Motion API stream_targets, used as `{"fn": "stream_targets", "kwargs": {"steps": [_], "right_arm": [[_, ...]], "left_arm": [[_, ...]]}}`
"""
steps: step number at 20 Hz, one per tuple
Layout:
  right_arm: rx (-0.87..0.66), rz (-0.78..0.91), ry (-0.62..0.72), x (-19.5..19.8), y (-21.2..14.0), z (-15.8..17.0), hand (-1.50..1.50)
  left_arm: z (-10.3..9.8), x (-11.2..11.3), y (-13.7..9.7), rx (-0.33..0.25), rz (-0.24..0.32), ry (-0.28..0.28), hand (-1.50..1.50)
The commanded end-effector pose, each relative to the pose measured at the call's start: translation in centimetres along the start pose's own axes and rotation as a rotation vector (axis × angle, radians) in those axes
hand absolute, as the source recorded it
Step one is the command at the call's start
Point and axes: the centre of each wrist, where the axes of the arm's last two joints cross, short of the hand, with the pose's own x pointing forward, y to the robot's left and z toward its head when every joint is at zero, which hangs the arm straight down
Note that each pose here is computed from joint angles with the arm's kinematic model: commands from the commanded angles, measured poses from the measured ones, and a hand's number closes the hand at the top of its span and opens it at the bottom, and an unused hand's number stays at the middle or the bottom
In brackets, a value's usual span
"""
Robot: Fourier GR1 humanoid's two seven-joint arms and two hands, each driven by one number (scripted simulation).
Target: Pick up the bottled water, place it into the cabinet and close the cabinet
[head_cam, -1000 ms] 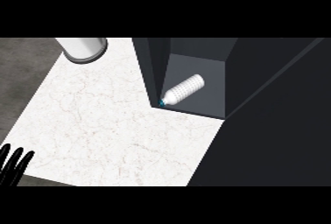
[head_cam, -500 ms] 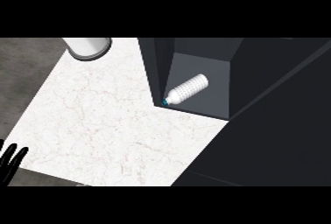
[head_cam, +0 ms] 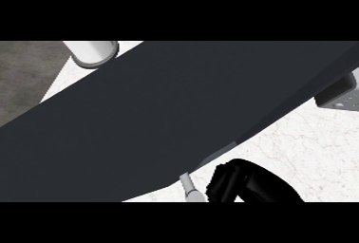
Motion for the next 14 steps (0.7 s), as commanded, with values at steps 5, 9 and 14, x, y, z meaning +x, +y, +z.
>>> {"fn": "stream_targets", "kwargs": {"steps": [5, 9, 14], "right_arm": [[-0.336, -0.007, 0.027, 0.3, -5.7, -9.0, 1.50], [-0.400, 0.042, 0.065, 1.0, -9.9, -12.1, 1.50], [-0.429, 0.069, 0.083, -1.0, -11.9, -14.5, 1.50]], "left_arm": [[0.9, -0.5, 0.5, 0.025, 0.038, -0.016, -1.50], [0.0, 0.5, 0.6, 0.017, 0.042, -0.022, -1.50], [1.2, -0.2, 0.7, 0.010, 0.043, -0.017, -1.50]]}}
